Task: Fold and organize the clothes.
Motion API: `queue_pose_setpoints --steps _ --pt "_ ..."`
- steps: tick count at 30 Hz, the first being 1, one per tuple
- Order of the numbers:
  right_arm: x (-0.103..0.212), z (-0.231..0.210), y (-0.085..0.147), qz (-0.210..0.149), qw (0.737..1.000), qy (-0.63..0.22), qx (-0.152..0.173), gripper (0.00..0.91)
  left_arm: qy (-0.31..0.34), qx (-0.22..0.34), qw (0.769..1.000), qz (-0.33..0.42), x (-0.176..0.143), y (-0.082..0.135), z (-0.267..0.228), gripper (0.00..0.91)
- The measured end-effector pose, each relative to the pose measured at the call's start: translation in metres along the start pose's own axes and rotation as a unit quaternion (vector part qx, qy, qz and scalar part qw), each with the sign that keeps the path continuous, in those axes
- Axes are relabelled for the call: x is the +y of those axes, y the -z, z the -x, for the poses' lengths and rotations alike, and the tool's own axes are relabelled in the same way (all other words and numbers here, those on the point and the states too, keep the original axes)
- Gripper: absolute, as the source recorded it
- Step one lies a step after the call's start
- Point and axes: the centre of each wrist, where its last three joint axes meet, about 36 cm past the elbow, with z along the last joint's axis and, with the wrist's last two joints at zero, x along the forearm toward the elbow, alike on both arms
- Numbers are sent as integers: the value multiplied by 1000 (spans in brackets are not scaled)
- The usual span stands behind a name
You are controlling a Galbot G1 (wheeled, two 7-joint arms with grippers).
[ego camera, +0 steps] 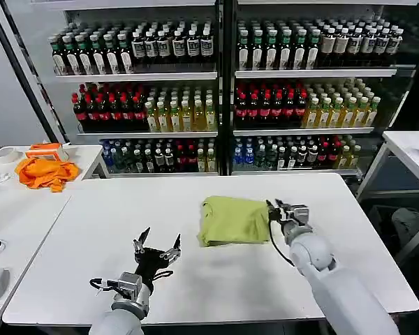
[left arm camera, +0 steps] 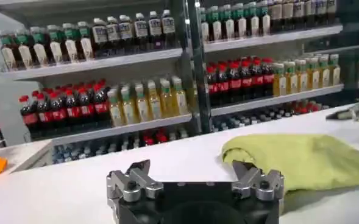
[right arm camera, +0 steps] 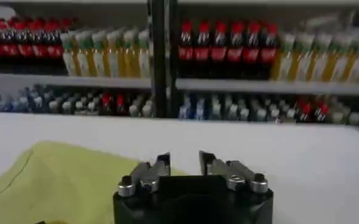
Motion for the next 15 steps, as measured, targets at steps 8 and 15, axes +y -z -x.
queue_pose_setpoints --steps 8,15 --pt "-14 -56 -25 -4 997 -24 -71 907 -2 -20 1000 -16 -5 4 -4 907" --pt "-23 -116 -48 4 993 -36 -112 907 -2 -35 999 -36 -7 8 -11 907"
